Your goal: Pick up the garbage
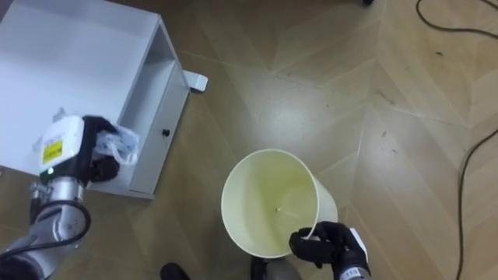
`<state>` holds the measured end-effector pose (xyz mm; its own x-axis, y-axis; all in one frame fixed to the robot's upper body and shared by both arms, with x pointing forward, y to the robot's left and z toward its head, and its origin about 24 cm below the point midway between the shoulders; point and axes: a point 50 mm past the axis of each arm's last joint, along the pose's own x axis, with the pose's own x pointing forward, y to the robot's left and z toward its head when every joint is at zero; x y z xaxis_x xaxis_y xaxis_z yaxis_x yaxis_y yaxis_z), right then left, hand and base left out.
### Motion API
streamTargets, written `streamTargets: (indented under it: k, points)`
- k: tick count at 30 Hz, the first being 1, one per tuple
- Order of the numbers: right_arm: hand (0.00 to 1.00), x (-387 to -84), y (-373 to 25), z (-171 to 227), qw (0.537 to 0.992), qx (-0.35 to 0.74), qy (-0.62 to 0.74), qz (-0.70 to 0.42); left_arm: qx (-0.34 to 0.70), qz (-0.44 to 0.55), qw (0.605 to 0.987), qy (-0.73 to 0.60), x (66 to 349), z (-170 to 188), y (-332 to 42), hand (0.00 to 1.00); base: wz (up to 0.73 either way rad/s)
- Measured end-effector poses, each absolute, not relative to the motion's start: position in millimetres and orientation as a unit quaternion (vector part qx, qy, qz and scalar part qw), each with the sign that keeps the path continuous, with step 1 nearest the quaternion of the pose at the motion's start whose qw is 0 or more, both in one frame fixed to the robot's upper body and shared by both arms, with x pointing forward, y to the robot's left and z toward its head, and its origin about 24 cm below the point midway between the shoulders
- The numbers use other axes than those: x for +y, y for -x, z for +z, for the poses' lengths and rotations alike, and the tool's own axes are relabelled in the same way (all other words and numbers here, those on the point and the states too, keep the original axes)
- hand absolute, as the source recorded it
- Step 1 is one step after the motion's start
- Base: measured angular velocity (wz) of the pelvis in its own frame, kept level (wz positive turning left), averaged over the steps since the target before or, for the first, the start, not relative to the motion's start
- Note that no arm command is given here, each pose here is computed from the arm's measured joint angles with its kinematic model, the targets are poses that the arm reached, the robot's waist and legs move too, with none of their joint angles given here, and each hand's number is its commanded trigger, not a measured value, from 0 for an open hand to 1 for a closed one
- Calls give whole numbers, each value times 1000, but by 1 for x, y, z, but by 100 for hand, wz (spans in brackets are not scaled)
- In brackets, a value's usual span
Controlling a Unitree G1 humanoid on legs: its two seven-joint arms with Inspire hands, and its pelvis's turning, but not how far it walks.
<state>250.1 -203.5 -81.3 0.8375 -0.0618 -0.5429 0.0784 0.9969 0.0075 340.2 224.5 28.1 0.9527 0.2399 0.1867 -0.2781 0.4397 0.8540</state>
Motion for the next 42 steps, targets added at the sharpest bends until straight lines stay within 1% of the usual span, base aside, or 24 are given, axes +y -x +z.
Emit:
streamTargets:
  k: [1, 3, 5, 6, 7, 9, 10, 12, 14, 18, 21, 25, 26, 28, 29, 30, 31, 36, 42]
  points:
    - [100, -203, -250, -82, 958, 283, -14, -37, -17, 154, 853, -498, 222, 28, -341, 100, 0]
    - [100, -203, -247, -84, 957, 287, -10, -33, -12, 155, 882, -446, 209, 24, -340, 100, 0]
    - [100, -200, -245, -86, 957, 288, -6, -25, -8, 143, 901, -410, 196, 18, -337, 100, -2]
    - [100, -196, -241, -89, 956, 292, -8, -20, -5, 131, 915, -382, 186, 11, -332, 100, -4]
    - [100, -194, -239, -91, 955, 296, -11, -18, 1, 124, 921, -370, 181, 6, -329, 100, 0]
    - [100, -185, -232, -97, 952, 304, -21, -15, 27, 85, 940, -330, 160, -14, -314, 100, 0]
    - [100, -184, -231, -98, 952, 305, -21, -14, 34, 74, 943, -324, 155, -19, -310, 100, -5]
    - [100, -178, -228, -101, 950, 311, -24, -11, 66, 28, 950, -305, 134, -39, -294, 100, -13]
    - [100, -174, -229, -101, 952, 306, -26, -4, 80, -7, 951, -297, 122, -46, -287, 100, -10]
    - [100, -165, -232, -98, 954, 297, -32, 4, 86, -68, 953, -283, 97, -50, -282, 100, -4]
    - [100, -158, -233, -97, 955, 294, -39, 12, 92, -90, 954, -272, 88, -51, -280, 100, -4]
    - [100, -147, -234, -96, 955, 290, -48, 26, 98, -102, 956, -258, 83, -52, -280, 100, -5]
    - [100, -143, -234, -96, 955, 292, -52, 30, 101, -106, 956, -254, 83, -52, -279, 98, -7]
    - [100, -136, -234, -96, 954, 291, -60, 39, 106, -108, 957, -247, 83, -52, -279, 91, -5]
    - [100, -134, -234, -96, 954, 291, -62, 45, 109, -112, 957, -244, 83, -53, -279, 81, 0]
    - [100, -132, -234, -96, 953, 292, -62, 53, 112, -114, 957, -242, 83, -54, -278, 69, 0]
    - [100, -131, -233, -96, 952, 293, -62, 56, 114, -114, 957, -241, 83, -54, -277, 0, 0]
    - [100, -130, -229, -99, 949, 302, -63, 69, 131, -133, 954, -236, 82, -62, -269, 0, -5]
    - [100, -129, -226, -99, 949, 300, -67, 71, 140, -133, 953, -235, 83, -67, -264, 0, 0]
